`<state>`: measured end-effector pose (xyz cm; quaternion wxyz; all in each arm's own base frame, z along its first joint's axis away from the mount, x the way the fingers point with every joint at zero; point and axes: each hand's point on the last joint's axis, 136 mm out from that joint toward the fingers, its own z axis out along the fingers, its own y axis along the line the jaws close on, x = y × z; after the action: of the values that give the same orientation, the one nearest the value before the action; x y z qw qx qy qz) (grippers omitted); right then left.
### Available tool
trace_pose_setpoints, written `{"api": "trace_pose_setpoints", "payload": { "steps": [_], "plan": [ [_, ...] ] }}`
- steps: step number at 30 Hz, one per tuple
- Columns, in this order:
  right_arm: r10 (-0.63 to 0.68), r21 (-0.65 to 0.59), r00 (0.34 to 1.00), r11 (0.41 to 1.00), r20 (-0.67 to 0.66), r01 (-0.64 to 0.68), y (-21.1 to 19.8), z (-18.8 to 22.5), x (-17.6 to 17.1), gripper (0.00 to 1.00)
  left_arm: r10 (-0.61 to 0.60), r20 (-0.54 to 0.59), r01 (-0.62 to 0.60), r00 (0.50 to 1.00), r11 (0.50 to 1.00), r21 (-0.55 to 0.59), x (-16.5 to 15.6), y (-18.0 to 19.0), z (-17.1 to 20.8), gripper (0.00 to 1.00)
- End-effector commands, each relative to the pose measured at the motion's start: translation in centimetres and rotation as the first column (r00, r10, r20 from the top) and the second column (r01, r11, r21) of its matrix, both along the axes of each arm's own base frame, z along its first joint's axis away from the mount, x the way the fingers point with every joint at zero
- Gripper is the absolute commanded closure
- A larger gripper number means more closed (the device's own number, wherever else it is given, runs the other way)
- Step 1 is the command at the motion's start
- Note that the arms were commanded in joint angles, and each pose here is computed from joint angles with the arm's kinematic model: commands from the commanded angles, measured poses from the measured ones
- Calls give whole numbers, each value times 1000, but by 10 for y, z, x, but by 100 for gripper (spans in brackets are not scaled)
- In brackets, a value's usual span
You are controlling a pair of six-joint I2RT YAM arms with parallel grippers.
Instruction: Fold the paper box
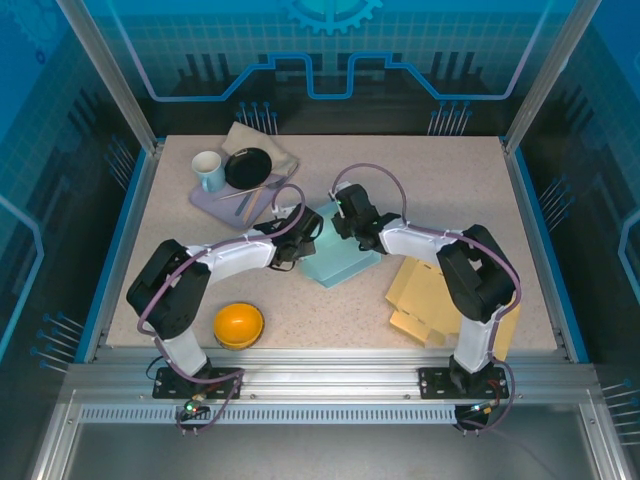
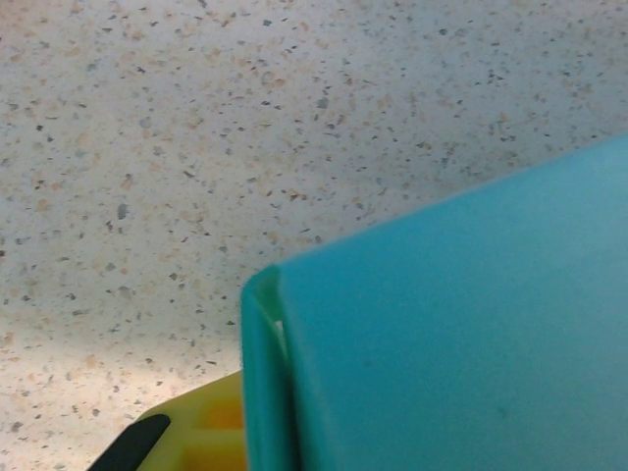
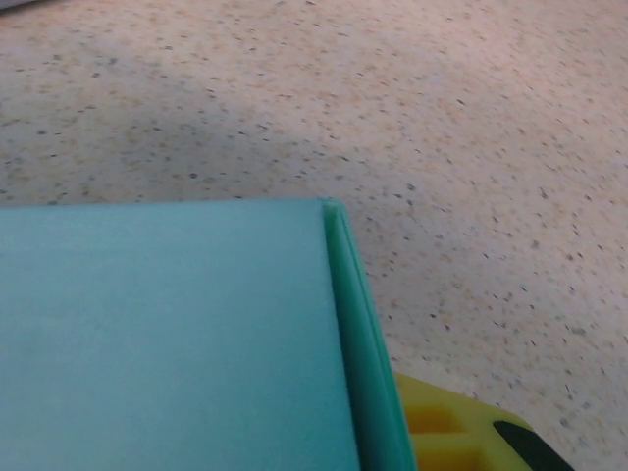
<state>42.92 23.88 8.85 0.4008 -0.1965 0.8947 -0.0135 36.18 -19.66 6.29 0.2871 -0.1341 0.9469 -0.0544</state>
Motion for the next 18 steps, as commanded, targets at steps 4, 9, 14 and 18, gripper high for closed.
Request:
{"api": "trace_pose_setpoints", "payload": {
  "steps": [4, 9, 14, 18],
  "plan": [
    [-363, -266, 923, 884, 129, 385, -99, 13, 11, 76, 18, -82, -12, 996, 997, 78, -17, 19, -5, 85],
    [-366, -187, 926, 907, 98, 378, -96, 13, 10, 64, 30, -90, -22, 996, 996, 84, -16, 21, -8, 85],
    [-111, 87, 994, 990, -7, 111, -51, 9, 3, 46, 25, -93, -18, 995, 997, 69, -15, 18, -10, 85],
    [10, 179, 998, 984, -63, 1, -39, 2, -6, 45, 21, -96, -16, 995, 998, 53, -15, 16, -9, 85]
  ]
}}
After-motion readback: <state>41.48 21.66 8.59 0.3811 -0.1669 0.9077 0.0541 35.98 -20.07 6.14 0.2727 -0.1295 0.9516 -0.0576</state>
